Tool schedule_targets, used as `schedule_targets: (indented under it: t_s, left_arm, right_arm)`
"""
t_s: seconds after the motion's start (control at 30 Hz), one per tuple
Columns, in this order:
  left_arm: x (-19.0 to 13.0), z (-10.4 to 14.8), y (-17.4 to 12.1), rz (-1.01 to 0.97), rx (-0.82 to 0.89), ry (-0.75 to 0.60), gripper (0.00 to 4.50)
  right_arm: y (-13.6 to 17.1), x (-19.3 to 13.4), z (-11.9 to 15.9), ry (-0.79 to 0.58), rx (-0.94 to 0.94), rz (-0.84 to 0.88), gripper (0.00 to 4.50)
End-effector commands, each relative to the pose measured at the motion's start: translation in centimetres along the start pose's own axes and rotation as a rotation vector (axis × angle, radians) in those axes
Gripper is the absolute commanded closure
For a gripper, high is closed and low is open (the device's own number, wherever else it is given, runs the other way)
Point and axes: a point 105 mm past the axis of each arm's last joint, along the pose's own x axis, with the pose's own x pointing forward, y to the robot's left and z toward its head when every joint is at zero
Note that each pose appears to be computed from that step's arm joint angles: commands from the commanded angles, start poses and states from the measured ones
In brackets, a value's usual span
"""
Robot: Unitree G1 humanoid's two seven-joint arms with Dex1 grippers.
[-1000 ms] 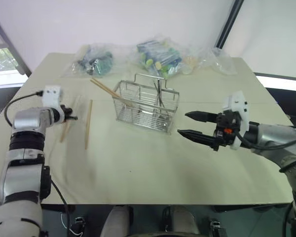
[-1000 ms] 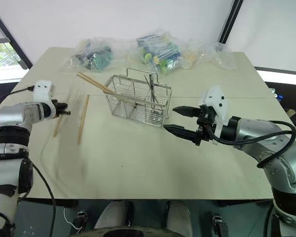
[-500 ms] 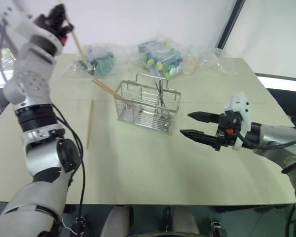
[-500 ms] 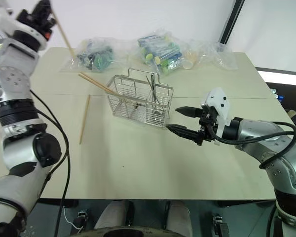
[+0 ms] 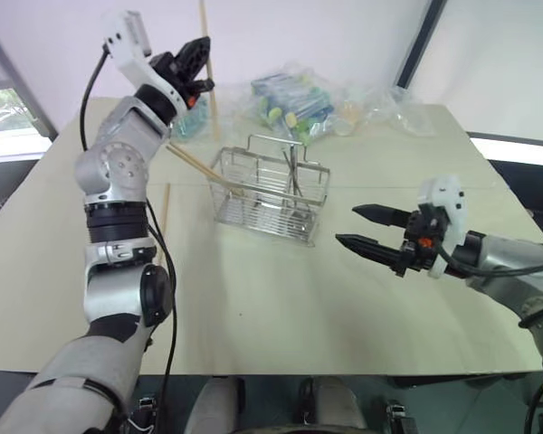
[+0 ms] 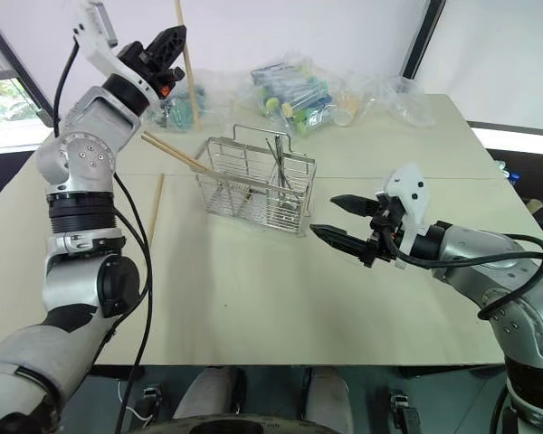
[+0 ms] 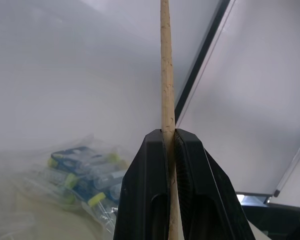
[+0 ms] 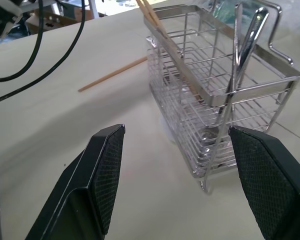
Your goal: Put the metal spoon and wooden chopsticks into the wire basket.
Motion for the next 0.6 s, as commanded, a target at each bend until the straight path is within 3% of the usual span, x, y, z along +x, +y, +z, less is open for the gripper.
schedule_targets:
  t_s: [0.03,0.1,0.2,0.43,0.6]
  left_arm:
    - [0.2,0.5,-1.4,-0.049,0.012,-0.022,4.44]
    - [0.2,0.2,-1.5,-0.051,0.003,-0.018,4.44]
    - [0.1,0.0,-1.5,-0.053,-0.019,-0.016,3.37]
    - [-0.1,0.1,-1.8,-0.059,-0.034,-0.015,0.02]
    - [-0.5,1.9,-2.2,-0.066,0.008,-0.039,0.02]
  right_arm:
    - [0.3,-0.3,1.4,-0.047,-0.045,-0.013,1.08]
    - [0.2,-0.3,1.5,-0.050,-0.044,-0.021,1.08]
    - [0.0,-0.3,1.5,-0.053,-0.039,-0.033,1.08]
    - [-0.2,-0.3,1.5,-0.052,-0.036,-0.039,1.08]
    - [-0.3,0.0,1.6,-0.056,-0.033,-0.036,1.08]
